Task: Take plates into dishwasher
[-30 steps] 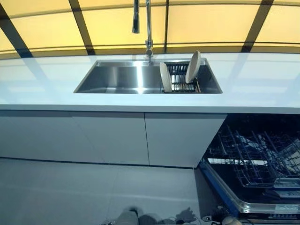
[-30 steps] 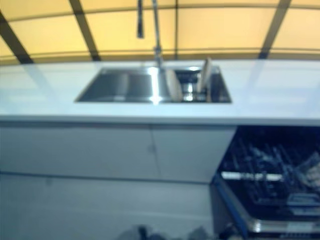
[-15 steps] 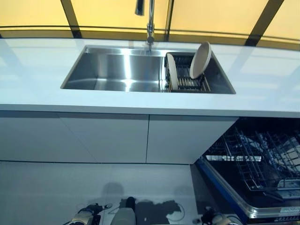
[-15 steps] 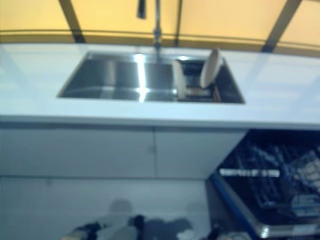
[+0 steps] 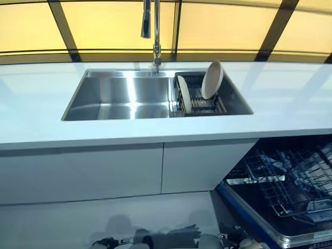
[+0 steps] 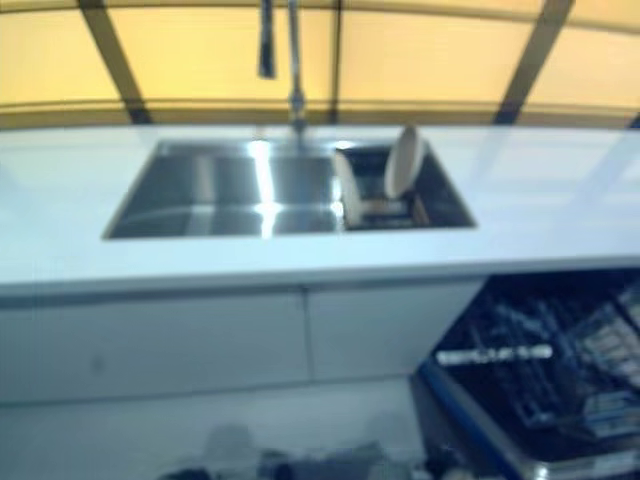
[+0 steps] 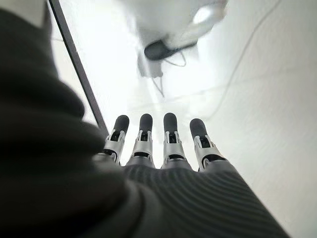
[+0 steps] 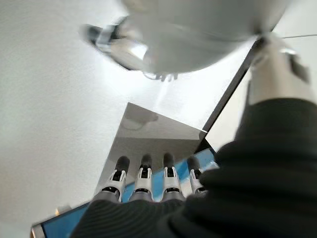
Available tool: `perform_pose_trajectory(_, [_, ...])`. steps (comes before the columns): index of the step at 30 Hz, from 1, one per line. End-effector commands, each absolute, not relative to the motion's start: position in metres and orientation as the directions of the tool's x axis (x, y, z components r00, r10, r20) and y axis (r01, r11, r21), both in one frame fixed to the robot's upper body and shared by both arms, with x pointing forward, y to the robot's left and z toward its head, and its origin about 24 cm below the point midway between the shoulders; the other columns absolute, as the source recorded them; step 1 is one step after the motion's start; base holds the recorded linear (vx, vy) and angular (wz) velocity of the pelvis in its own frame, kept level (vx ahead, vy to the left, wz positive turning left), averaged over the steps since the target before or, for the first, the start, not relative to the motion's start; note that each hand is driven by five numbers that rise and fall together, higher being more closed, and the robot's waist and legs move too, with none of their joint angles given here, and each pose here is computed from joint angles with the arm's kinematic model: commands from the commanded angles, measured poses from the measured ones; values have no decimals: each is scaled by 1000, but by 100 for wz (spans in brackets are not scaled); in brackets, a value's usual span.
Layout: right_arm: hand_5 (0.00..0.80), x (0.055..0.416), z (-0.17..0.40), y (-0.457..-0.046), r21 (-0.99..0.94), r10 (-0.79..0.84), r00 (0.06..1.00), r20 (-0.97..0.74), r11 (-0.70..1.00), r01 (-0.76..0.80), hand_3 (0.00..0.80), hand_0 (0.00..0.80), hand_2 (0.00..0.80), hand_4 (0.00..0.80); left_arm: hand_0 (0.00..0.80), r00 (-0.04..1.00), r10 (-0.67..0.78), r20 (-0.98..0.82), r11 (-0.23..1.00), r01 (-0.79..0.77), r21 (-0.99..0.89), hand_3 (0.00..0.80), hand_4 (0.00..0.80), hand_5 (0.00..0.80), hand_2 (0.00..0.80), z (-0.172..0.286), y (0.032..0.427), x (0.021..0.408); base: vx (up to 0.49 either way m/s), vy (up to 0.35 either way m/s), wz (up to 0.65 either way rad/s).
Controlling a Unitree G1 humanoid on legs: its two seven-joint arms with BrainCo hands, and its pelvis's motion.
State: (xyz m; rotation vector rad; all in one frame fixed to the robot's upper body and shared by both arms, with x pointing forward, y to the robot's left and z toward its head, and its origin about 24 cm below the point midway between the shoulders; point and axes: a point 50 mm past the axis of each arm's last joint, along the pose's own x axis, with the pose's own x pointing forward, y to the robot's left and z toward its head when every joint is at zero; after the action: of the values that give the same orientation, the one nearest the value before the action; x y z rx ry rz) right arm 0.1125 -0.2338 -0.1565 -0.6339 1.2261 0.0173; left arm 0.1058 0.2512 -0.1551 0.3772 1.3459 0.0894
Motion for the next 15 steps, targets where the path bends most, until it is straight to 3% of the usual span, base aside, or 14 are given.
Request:
perform_pose_trajectory(1, [0,143,-146,-237,-485,-282,472,-835,782,-391,0,0,0,0,0,254,299,-920,937,102,333,0,0,0,0,-153,252,112,256,-306,28])
perform_pose_trajectory(4, [0,151,-144,-228,-466,-202,473,-858,693,-550,0,0,0,0,0,248,295,-923,948,43,314,0,0,0,0,-156,248,105,214,-191,25])
perform_pose_trajectory(8, [0,179,-132,-214,-457,-23,527,-849,532,-713,0,0,0,0,0,288,228,-930,949,147,278,0,0,0,0,-154,244,114,121,-95,28])
perform_pose_trajectory(12, [0,251,-63,-183,-509,274,607,-746,354,-785,0,0,0,0,0,311,199,-929,934,226,276,0,0,0,0,-149,248,121,22,-37,12])
perform_pose_trajectory(15, [0,271,2,-157,-461,518,566,-641,329,-824,0,0,0,0,0,307,233,-923,930,207,303,0,0,0,0,-146,265,113,24,7,0])
